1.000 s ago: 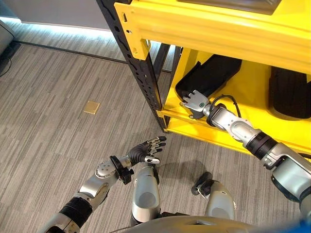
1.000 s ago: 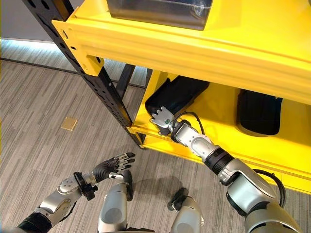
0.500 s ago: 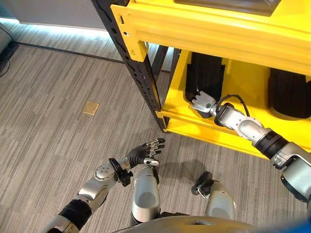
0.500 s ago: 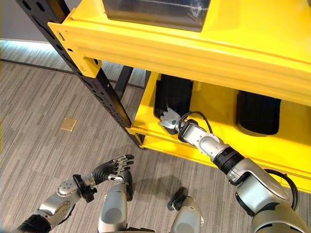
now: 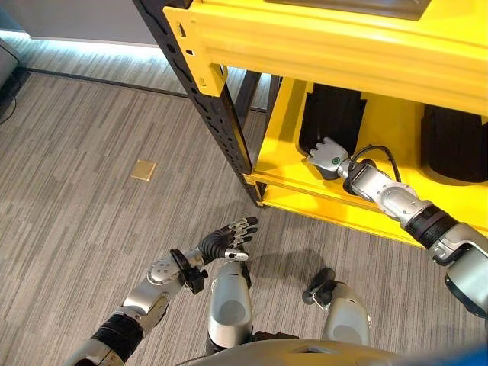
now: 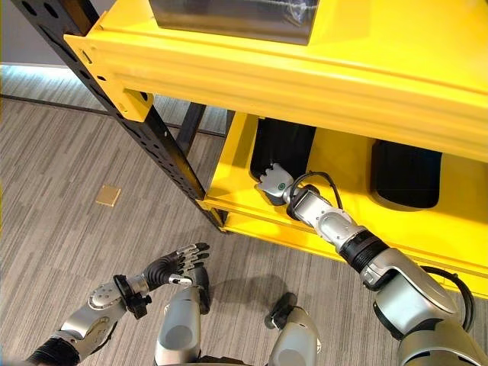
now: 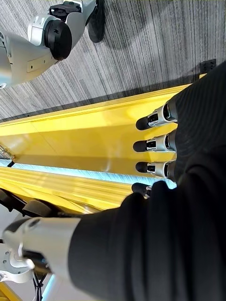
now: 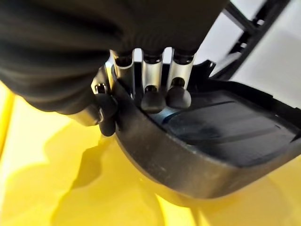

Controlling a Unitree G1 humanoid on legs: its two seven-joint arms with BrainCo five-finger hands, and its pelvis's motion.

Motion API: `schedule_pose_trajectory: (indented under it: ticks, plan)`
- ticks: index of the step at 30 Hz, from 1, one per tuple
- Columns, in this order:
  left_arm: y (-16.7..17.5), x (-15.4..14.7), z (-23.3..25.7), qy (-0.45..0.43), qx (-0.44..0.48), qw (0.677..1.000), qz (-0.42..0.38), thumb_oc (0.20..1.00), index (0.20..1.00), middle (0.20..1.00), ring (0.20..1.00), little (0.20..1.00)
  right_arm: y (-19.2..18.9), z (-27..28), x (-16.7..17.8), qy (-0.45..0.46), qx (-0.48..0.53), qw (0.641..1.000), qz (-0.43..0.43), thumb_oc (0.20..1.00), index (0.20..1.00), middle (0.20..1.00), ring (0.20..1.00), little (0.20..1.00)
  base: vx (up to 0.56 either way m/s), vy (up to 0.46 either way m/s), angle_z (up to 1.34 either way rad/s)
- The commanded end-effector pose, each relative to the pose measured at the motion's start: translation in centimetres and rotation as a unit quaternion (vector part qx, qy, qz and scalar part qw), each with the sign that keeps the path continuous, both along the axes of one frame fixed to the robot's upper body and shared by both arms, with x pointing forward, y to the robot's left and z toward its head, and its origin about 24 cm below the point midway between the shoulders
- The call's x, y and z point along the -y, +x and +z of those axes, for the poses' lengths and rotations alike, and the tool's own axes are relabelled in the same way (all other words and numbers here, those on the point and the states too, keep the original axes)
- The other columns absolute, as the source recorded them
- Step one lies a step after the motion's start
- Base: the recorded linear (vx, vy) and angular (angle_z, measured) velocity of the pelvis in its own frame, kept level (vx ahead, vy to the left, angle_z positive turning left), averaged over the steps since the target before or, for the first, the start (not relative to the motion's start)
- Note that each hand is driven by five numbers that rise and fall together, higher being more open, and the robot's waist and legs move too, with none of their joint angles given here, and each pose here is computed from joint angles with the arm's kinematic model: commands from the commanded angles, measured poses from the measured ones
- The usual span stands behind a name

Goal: Move parts from the plastic box to the shelf.

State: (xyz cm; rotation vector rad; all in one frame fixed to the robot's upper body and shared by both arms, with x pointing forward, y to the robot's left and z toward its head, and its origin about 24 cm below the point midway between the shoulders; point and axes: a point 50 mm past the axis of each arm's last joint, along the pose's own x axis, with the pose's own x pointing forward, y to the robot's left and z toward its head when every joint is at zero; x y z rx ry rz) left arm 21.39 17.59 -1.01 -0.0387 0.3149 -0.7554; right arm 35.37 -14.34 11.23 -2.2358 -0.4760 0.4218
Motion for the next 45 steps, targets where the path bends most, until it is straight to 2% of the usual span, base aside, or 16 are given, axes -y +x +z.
schedule_pose_trajectory:
  ticks: [1, 26, 45]
  plan:
    - [-0.2, 1.3, 1.3, -0.014, 0.041, 0.998, -0.039, 1.000, 1.000, 1.000, 1.000, 1.000, 1.0, 0.3, 1.8, 0.023, -0.006, 0.998, -0.064, 0.200, 0.200, 0.200, 0.200, 0.200, 0.00, 0.000, 0.00]
    - [-0.2, 1.8, 0.7, -0.018, 0.027, 0.998, -0.048, 1.000, 1.000, 1.000, 1.000, 1.000, 1.3, 0.2, -0.3, -0.016, 0.008, 1.000, -0.009, 0.200, 0.200, 0.200, 0.200, 0.200, 0.00, 0.000, 0.00]
    - [-0.4, 2.4, 0.5, -0.014, 0.025, 0.997, -0.066, 1.000, 1.000, 1.000, 1.000, 1.000, 1.8, 1.1, -1.6, -0.009, 0.031, 0.999, 0.007, 0.200, 0.200, 0.200, 0.200, 0.200, 0.00, 0.000, 0.00]
